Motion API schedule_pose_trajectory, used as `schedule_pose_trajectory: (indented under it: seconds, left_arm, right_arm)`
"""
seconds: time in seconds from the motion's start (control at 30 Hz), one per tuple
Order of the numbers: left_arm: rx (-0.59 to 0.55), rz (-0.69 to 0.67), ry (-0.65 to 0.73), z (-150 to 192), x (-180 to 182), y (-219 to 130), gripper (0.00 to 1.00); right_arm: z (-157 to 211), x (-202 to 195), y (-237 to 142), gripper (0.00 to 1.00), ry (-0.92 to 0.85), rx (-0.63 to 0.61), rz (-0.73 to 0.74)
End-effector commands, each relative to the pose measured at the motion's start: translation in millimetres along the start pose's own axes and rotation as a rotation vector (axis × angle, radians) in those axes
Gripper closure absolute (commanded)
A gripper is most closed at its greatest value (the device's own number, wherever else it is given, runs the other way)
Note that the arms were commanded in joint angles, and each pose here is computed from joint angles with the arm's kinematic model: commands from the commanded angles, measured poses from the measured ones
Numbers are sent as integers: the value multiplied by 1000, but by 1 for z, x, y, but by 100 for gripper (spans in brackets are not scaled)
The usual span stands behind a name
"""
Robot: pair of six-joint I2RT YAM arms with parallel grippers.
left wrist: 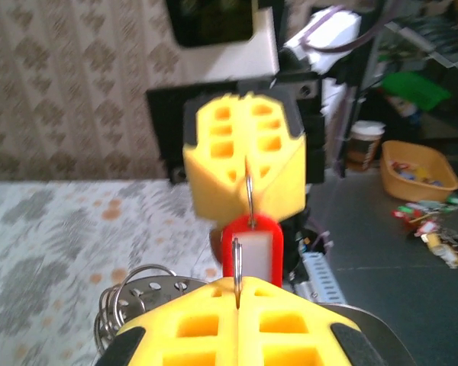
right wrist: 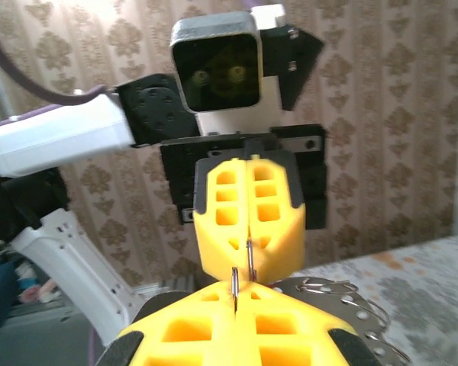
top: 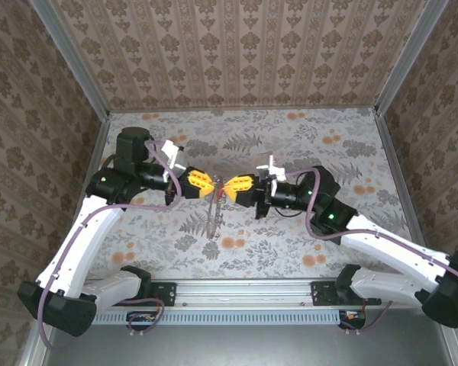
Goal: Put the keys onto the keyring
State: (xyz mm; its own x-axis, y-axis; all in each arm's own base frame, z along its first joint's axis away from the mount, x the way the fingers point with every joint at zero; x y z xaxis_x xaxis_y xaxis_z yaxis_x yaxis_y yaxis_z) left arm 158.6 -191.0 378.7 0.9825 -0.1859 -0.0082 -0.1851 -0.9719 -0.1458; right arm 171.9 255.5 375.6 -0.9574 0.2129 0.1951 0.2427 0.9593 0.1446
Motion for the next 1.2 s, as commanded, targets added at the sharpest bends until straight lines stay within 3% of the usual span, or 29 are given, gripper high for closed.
schedule_pose_trajectory:
  seconds: [0.0, 0.2, 0.4, 0.73, 0.93, 1.17]
  left_arm:
    - [168, -183, -125, 30, 17, 11, 100]
    - [477, -373, -219, 74, 16, 29, 100]
    - [747, -430, -302, 120, 21, 59, 100]
    - [911, -354, -354, 171, 46, 129, 100]
    - [870, -321, -417, 188, 68, 162, 100]
    - [844, -348, -551, 215, 107, 173, 99]
  right_arm:
    - [13, -29, -30, 100, 16, 34, 215]
    - [43, -60, -74, 100, 52, 118, 471]
    - [56, -75, -96, 100, 64, 123, 576]
    - [58, -84, -118, 100, 53, 115, 659]
    - [63, -90, -126, 100, 50, 121, 685]
    - [70, -96, -130, 100, 73, 141, 699]
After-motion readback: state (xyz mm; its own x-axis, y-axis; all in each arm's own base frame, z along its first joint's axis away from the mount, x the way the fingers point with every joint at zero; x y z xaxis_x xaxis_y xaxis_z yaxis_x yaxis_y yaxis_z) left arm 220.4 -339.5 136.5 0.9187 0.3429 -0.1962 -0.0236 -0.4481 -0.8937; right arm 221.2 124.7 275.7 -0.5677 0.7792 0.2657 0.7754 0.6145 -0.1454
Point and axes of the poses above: each hand's point on the last joint's axis, 136 mm out from that joint toward the fingers, its own y axis out along the fingers, its own x axis along the line the jaws close on, z = x × y, the point moved 6 cm from there along -y, back along the fingers, and after that the axes turned 3 degrees about y, right-handed, at the moved point
